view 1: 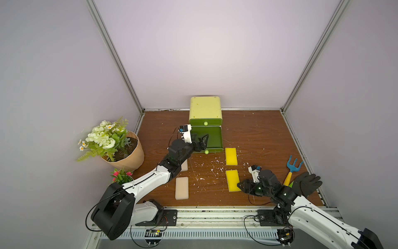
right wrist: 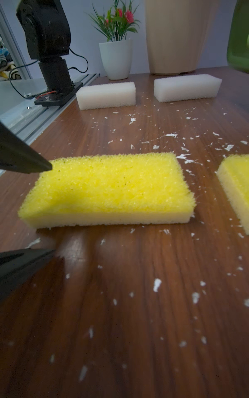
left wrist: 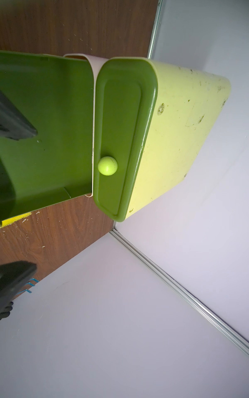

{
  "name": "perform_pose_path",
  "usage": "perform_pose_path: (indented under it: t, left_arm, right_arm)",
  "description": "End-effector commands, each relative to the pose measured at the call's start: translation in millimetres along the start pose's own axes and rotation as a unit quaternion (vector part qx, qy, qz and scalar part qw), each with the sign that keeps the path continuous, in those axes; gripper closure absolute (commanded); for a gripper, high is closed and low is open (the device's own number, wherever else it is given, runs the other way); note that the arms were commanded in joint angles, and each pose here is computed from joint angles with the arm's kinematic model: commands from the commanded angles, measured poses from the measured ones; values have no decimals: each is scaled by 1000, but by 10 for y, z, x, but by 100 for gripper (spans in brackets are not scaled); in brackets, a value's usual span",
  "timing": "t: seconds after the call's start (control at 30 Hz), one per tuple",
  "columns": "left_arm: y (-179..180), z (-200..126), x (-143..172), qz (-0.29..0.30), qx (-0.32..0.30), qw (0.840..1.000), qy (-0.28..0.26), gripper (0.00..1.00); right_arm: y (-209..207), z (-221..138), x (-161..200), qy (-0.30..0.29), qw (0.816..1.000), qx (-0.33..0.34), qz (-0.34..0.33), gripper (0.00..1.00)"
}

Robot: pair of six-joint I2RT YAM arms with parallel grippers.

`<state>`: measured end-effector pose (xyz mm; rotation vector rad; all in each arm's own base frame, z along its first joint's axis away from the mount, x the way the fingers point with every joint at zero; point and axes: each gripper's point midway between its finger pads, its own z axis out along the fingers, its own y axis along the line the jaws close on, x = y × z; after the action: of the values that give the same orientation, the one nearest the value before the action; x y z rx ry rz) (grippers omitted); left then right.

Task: Take the sponge out of the drawer
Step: Place the sponge at the center of the board.

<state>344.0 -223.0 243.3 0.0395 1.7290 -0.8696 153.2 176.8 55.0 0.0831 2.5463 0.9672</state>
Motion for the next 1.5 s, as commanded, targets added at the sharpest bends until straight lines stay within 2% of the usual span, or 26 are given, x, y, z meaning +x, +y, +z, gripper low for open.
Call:
perform_pose_path:
  t: [0.0, 0.2, 0.33, 0.5, 0.6, 1.03, 1.47]
  left_arm:
    - [-55, 13, -63, 9, 2, 1000, -7, 8]
    - [-8, -24, -85, 22, -13, 1000, -8, 8]
    - [71, -56, -91, 33, -32, 999, -6, 4]
    - [171, -116, -127, 33, -48, 998, -6, 0]
    - [226, -147, -137, 35, -57, 998, -8, 1]
    - [331, -258, -205, 44, -81, 995, -24, 1]
    - [373, -395, -292, 49, -93, 993, -47, 1]
  right_arm:
    - [211, -100, -299, -43, 998, -3, -37, 37]
    - [520, -151, -689, -94, 990, -8, -105, 31]
    - [699, -179, -1018, -145, 976, 4, -160, 26]
    - [846, -183, -1364, -204, 959, 20, -194, 23]
    - [924, -132, -1490, -220, 954, 20, -202, 22]
    - [1151, 499, -1659, -158, 965, 12, -211, 18]
    - [1319, 881, -1907, -164, 967, -1, -193, 17]
